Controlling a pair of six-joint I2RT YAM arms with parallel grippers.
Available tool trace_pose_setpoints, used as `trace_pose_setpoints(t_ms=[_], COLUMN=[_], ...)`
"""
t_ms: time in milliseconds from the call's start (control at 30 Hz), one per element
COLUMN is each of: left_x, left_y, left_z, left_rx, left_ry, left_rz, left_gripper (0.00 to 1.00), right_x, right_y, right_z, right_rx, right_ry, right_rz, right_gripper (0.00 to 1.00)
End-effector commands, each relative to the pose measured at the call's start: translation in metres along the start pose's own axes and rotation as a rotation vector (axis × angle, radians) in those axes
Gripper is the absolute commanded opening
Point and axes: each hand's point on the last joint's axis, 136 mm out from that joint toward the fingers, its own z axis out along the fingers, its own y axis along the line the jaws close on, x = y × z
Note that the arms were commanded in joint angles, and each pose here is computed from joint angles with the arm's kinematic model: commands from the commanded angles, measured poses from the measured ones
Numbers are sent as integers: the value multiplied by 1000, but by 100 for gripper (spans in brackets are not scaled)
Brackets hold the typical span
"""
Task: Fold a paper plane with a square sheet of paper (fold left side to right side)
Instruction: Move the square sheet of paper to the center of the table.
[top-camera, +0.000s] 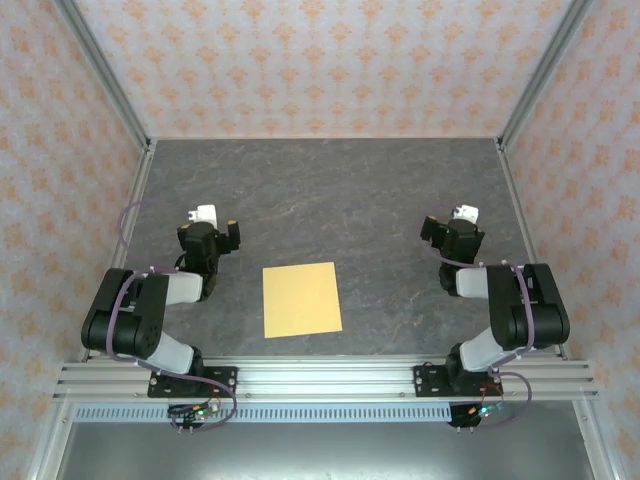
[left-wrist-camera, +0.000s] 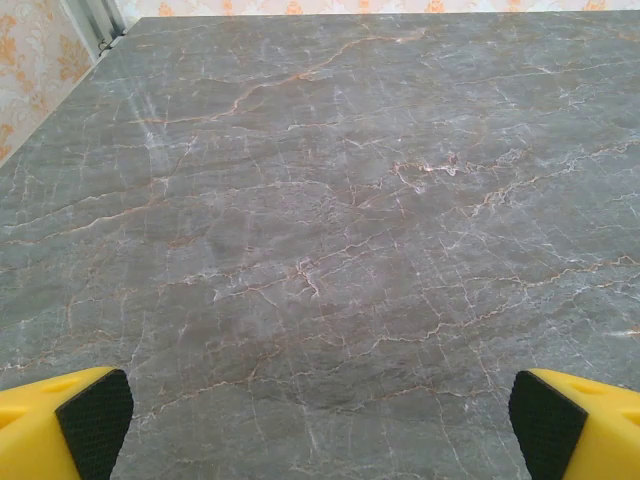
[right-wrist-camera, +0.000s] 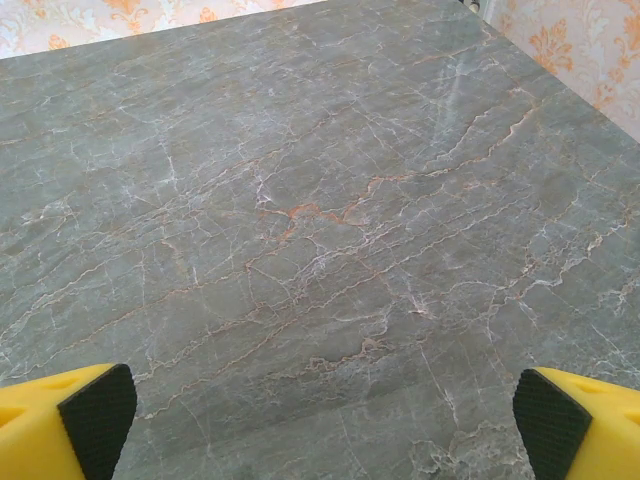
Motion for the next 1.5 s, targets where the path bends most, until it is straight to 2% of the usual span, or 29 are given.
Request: trace_pose_setpoints(t_ms=[0, 667, 767, 833, 900, 1000, 1100, 1233, 1467], left_x=[-18, -18, -37, -55, -68, -77, -64, -21, 54], left_y=[1, 1, -4, 2, 2, -21, -65, -118, -174], left_z=[2, 2, -9, -26, -44, -74, -105, -145, -188], left_rx=[-3, -1, 31, 19, 24, 94, 208, 360, 439], left_ry=[-45, -47, -30, 15, 31, 85, 174, 362, 607], left_rz=[-7, -5, 10, -41, -146, -254, -171, -26, 202], left_gripper=[100, 100, 99, 98, 98, 99, 99, 98, 97], right_x=[-12, -12, -28, -46, -61, -74, -67, -42, -10], right_y=[-1, 0, -16, -15, -10, 2, 15, 39, 50], right_z=[-2, -3, -12, -28, -44, -69, -89, -112, -126], right_rx=[3, 2, 95, 87, 50, -26, -100, -183, -180], right_ry=[-46, -49, -58, -43, -43, 10, 96, 211, 294], right_rz=[15, 16, 57, 55, 80, 138, 204, 229, 189], right_gripper=[100, 100, 100, 100, 100, 100, 100, 100, 100])
